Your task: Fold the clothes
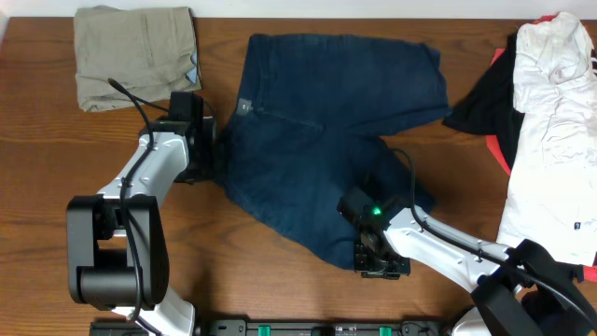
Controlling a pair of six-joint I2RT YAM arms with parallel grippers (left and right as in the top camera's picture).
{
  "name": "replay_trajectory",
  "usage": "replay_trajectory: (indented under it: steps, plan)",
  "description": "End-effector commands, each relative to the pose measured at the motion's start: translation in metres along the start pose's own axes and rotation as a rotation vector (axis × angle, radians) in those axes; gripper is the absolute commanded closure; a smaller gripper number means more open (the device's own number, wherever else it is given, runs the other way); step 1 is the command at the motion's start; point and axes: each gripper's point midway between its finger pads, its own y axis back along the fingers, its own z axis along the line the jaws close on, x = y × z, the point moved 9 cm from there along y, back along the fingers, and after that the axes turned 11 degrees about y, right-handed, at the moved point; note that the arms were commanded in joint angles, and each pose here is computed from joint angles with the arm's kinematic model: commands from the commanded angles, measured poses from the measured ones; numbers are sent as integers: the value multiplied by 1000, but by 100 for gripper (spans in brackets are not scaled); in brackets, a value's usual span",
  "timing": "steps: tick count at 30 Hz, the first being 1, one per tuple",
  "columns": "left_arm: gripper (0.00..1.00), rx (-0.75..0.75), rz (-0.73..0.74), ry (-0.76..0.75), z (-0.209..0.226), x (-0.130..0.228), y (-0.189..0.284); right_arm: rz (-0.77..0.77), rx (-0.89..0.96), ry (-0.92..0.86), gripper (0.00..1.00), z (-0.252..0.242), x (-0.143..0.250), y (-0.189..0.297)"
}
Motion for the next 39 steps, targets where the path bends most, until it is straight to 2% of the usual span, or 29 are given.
replay_trajectory:
  steps: [1, 8, 12, 16, 19, 23, 27, 32, 35, 39]
  plan:
    - [94, -15, 14, 11, 2, 1, -5, -51, 40, -45, 97, -4, -3, 2]
    - [94, -35, 25, 13, 0, -3, 23, -95, 49, -180, 99, -28, -21, 30]
    - [94, -17, -41, 5, -7, -13, 65, -216, 37, -229, 99, -63, -41, 86]
    - [94, 31, -185, -5, -14, -20, 114, -388, -19, -257, 99, -102, -59, 152]
    - [94, 58, -268, -12, -14, -14, 142, -515, -46, -264, 99, -131, -62, 200]
    - [94, 78, -328, -15, -11, 3, 174, -607, -22, -283, 99, -161, -54, 244]
    - [94, 89, -353, -1, -6, 27, 199, -640, 4, -266, 99, -173, -39, 269]
    - [94, 84, -313, 48, 3, 58, 216, -696, 33, -210, 99, -172, -23, 289]
    - [94, 71, -272, 63, 6, 68, 216, -762, 39, -203, 99, -174, -31, 296]
    - [94, 62, -250, 64, 6, 65, 200, -830, 43, -158, 99, -174, -64, 298]
